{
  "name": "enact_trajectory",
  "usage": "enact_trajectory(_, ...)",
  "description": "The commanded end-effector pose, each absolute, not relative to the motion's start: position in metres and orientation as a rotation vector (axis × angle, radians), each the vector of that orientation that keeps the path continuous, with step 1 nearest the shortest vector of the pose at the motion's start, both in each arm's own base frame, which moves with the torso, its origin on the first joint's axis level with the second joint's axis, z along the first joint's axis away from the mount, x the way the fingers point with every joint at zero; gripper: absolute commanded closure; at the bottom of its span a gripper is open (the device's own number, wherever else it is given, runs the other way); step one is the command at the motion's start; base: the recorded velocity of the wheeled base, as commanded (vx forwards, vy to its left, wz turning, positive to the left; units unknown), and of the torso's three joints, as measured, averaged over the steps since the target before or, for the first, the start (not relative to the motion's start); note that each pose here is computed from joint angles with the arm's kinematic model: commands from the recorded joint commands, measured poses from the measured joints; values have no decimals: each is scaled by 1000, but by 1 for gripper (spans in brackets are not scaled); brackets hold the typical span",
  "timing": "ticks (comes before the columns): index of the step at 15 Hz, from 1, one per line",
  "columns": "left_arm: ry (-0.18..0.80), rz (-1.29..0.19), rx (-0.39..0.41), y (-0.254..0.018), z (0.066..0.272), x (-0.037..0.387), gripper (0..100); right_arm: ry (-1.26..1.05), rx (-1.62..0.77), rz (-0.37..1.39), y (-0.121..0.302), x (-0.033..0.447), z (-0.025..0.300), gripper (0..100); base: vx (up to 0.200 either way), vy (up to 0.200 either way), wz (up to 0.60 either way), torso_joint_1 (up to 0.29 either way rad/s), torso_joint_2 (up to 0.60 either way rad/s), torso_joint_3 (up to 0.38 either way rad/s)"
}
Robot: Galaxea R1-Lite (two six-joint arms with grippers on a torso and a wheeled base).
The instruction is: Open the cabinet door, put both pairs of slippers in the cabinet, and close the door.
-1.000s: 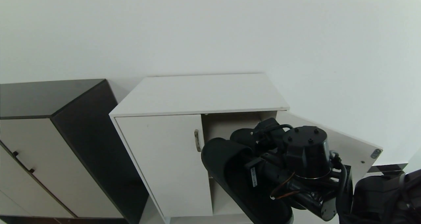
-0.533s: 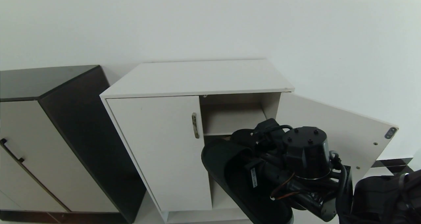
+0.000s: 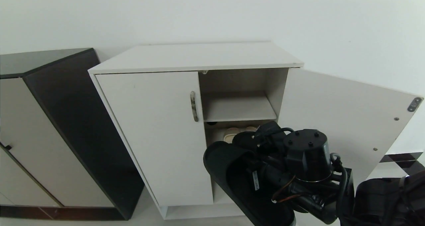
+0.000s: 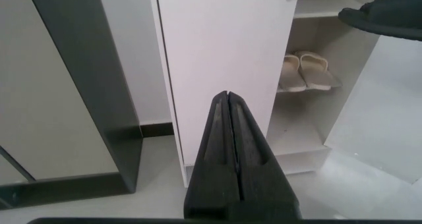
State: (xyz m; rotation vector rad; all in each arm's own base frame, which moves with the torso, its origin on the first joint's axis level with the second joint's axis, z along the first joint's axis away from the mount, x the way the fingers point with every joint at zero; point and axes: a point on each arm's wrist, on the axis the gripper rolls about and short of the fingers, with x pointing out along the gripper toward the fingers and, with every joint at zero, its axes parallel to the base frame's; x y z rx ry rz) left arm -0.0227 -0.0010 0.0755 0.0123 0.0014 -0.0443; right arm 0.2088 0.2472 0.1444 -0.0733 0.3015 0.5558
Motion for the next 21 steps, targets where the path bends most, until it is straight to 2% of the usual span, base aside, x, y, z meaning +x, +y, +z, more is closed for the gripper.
enact_trajectory(1,1,-44,12,-1,76,-23,100,306,-75,556,248,209,143,100,0,0,0,-115,456,349)
enact_trajectory(8,1,-44,12,-1,76,-23,100,309,-78,555,248,209,141,100,0,0,0,-55,426,370)
enact_trajectory(11,1,-43,12,-1,76,-23,100,282,-143,536,252,214,131,100,0,0,0,-2,124,110)
enact_trajectory(13,1,-44,12,-1,76,-23,100,228,-169,368,267,225,132,100,0,0,0,0,0,0)
enact_trajectory(18,1,-46,17,-1,76,-23,100,203,-15,16,302,255,196,100,0,0,0,0,0,0)
enact_trajectory(21,1,-46,15,-1,76,-23,100,163,25,-20,309,261,229,100,0,0,0,0,0,0)
